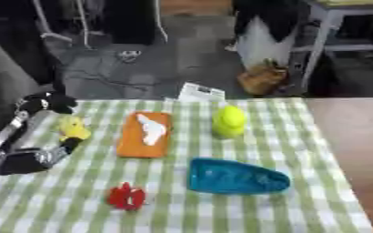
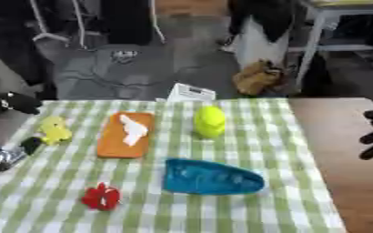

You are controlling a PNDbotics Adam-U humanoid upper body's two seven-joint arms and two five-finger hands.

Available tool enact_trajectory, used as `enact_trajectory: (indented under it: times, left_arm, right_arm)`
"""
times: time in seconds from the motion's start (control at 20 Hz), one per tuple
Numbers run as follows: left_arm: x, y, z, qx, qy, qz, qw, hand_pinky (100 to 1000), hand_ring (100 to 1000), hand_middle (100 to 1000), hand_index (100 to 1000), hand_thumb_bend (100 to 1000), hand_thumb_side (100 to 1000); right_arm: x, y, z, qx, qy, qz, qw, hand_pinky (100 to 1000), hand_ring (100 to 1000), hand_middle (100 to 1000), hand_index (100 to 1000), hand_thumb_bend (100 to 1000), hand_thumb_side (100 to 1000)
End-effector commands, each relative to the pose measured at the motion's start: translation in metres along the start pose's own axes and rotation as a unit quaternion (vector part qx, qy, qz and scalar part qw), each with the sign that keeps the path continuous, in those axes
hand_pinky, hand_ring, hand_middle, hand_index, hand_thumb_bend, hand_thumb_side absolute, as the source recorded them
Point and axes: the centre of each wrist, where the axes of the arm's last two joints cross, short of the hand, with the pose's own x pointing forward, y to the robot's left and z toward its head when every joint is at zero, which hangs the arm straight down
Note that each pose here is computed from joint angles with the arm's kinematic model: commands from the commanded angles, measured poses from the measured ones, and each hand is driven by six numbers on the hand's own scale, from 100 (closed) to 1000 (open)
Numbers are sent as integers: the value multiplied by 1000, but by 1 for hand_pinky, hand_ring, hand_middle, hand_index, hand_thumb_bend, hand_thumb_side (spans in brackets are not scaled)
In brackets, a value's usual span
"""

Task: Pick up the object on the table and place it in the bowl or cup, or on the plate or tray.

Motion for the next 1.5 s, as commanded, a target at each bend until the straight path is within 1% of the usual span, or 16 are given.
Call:
enact_trajectory:
  times: [0.05,0.55,0.6,0.65,1.0,1.05,1.1,1.15,1.2,1.25,1.3,1.35,1.4,1.45,1.5]
  left_arm:
    - [2,10,-1,-1,-6,-13,1000,723,696,730,884,415,438]
    - [1,10,0,-10,-6,-15,1000,726,701,731,884,403,450]
    - [1,10,0,-10,-5,-15,1000,727,701,731,884,403,450]
    - [1,10,0,-11,-5,-16,1000,727,701,731,882,401,451]
    - [1,10,-1,-26,-11,-26,999,729,704,717,872,395,458]
    - [1,11,-2,-36,-13,-31,999,731,705,710,872,361,435]
    - [1,12,-3,-50,-15,-40,998,731,705,710,872,361,435]
    - [2,12,-5,-69,-19,-51,996,731,701,702,875,335,435]
    - [1,13,-6,-91,-24,-62,994,731,701,702,875,335,435]
    - [1,13,-8,-115,-29,-73,990,727,695,698,880,312,432]
    - [-1,12,-10,-139,-35,-84,986,727,695,698,880,312,432]
    - [-2,12,-12,-159,-40,-93,982,724,708,707,885,332,425]
    - [-3,11,-16,-187,-47,-108,975,724,708,707,885,332,425]
    - [-4,10,-19,-210,-54,-121,969,719,718,719,890,365,439]
    - [-6,9,-23,-232,-59,-135,962,719,718,719,890,365,439]
  right_arm:
    - [8,-7,-3,-1,-16,16,1000,494,597,733,698,100,702]
    - [7,-7,-3,0,-14,15,1000,494,597,733,698,100,703]
    - [7,-7,-2,-1,-13,15,1000,493,597,733,698,100,685]
    - [7,-7,-2,-1,-13,15,1000,493,597,733,698,100,705]
    - [7,-6,-2,1,-12,14,1000,493,597,733,698,100,707]
    - [7,-6,-2,1,-12,14,1000,493,597,733,698,100,707]
    - [7,-6,-2,1,-12,14,1000,493,597,733,698,100,707]
    - [7,-6,-2,2,-12,14,1000,493,597,733,698,100,706]
    - [7,-6,-2,3,-12,14,1000,493,597,733,698,100,706]
    - [7,-6,-2,4,-12,14,1000,493,597,733,698,100,707]
    - [7,-6,-2,4,-12,14,1000,493,597,733,698,100,707]
    - [7,-6,-1,5,-12,14,1000,493,597,734,698,100,707]
    - [7,-6,-1,6,-11,15,1000,493,597,734,698,100,707]
    - [7,-6,-1,7,-11,15,1000,493,597,734,698,100,707]
    - [7,-6,-1,7,-11,15,1000,493,597,734,698,100,707]
